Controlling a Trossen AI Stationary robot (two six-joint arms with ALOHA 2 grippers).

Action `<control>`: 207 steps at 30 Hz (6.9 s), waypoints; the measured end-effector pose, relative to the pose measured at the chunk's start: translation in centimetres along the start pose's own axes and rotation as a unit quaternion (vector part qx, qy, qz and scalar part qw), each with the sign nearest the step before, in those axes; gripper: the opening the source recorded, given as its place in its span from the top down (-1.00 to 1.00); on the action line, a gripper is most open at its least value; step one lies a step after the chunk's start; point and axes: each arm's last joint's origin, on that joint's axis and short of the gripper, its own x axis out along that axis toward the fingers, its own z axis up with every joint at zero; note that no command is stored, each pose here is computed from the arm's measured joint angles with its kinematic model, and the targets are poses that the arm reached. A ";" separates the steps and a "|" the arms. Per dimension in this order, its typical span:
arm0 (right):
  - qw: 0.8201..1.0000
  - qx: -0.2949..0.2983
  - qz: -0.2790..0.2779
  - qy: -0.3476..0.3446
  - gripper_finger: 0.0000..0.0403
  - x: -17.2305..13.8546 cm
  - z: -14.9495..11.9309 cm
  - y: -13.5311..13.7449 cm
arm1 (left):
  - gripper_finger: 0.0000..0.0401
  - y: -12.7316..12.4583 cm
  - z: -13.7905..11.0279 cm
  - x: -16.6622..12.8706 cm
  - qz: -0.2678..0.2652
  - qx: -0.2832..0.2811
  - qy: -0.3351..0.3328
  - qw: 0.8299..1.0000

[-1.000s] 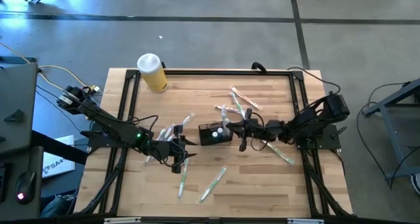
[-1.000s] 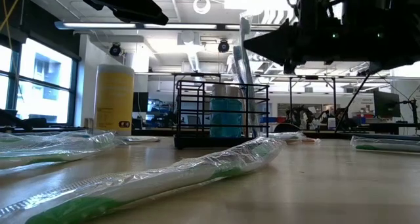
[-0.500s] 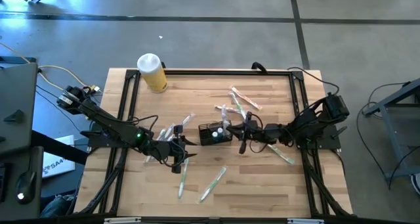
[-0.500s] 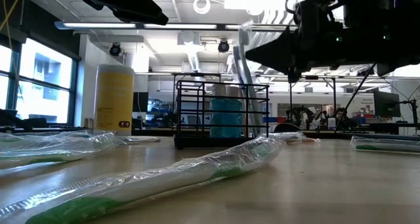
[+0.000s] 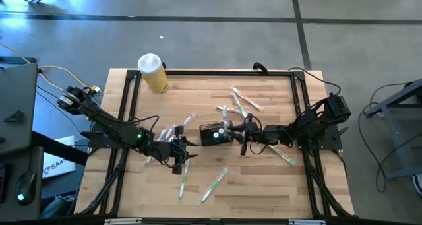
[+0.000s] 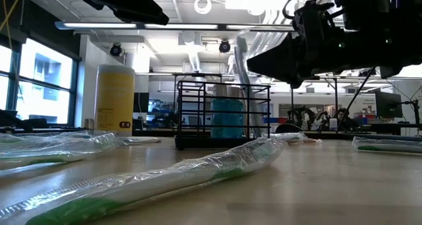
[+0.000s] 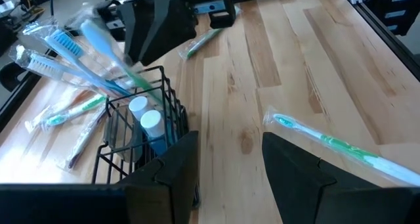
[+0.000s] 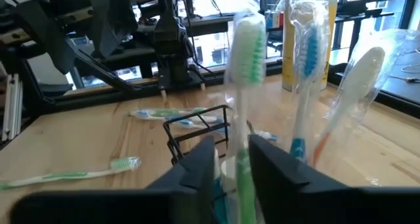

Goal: Pick & Place toothbrushing station
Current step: Put the green toothbrush into the wire organizer

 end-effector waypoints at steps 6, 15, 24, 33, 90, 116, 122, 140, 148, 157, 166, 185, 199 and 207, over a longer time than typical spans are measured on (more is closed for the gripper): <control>1.000 -0.007 -0.008 -0.013 0.13 -0.1 0.5 0.0 | 0.19 0.0 -0.2 0.0 -0.009 0.006 0.012 1.000; 0.995 -0.070 -0.013 -0.066 -0.07 -1.6 3.3 1.5 | 0.19 0.1 -0.4 -0.1 0.003 -0.045 0.042 0.998; 0.989 -0.121 -0.030 -0.077 -0.05 -3.3 3.9 3.8 | 0.19 0.1 -0.3 -1.1 -0.034 -0.231 0.169 0.958; 0.988 -0.126 -0.045 -0.076 -0.05 -3.9 3.8 4.6 | 0.19 -1.3 -1.7 0.5 -0.021 -0.488 0.257 0.834; 0.981 -0.169 -0.009 -0.093 -0.05 -5.2 3.9 6.3 | 0.97 -0.2 -7.9 7.5 0.101 -0.385 0.506 0.765; 0.985 -0.158 -0.025 -0.072 -0.05 -5.3 3.5 6.4 | 1.00 3.7 11.5 -1.2 0.158 -0.073 0.152 0.973; 0.985 -0.158 -0.025 -0.072 -0.05 -5.3 3.5 6.4 | 1.00 7.2 11.4 -0.8 0.153 -0.062 0.102 0.981; 0.987 -0.146 -0.023 -0.059 -0.05 -5.3 3.1 6.4 | 1.00 9.2 5.3 3.6 0.092 -0.043 -0.012 0.995; 0.987 -0.147 -0.023 -0.057 -0.05 -5.3 3.1 6.4 | 1.00 9.0 4.8 3.8 0.082 -0.053 -0.051 0.994; 0.987 -0.147 -0.023 -0.057 -0.05 -5.3 3.1 6.4 | 1.00 8.6 1.4 4.4 0.080 -0.080 -0.082 0.990; 0.987 -0.147 -0.023 -0.057 -0.05 -5.3 3.1 6.4 | 1.00 8.4 -1.9 4.3 0.089 -0.119 -0.116 0.982; 0.987 -0.147 -0.024 -0.057 -0.05 -5.3 3.1 6.3 | 1.00 8.1 -3.6 5.1 0.084 -0.143 -0.097 0.981; 0.987 -0.147 -0.024 -0.057 -0.05 -5.3 3.1 6.3 | 1.00 7.9 -4.1 5.9 0.085 -0.143 -0.085 0.982; 0.987 -0.150 -0.024 -0.054 -0.05 -5.3 3.0 6.3 | 1.00 7.9 -4.1 5.9 0.087 -0.127 -0.083 0.985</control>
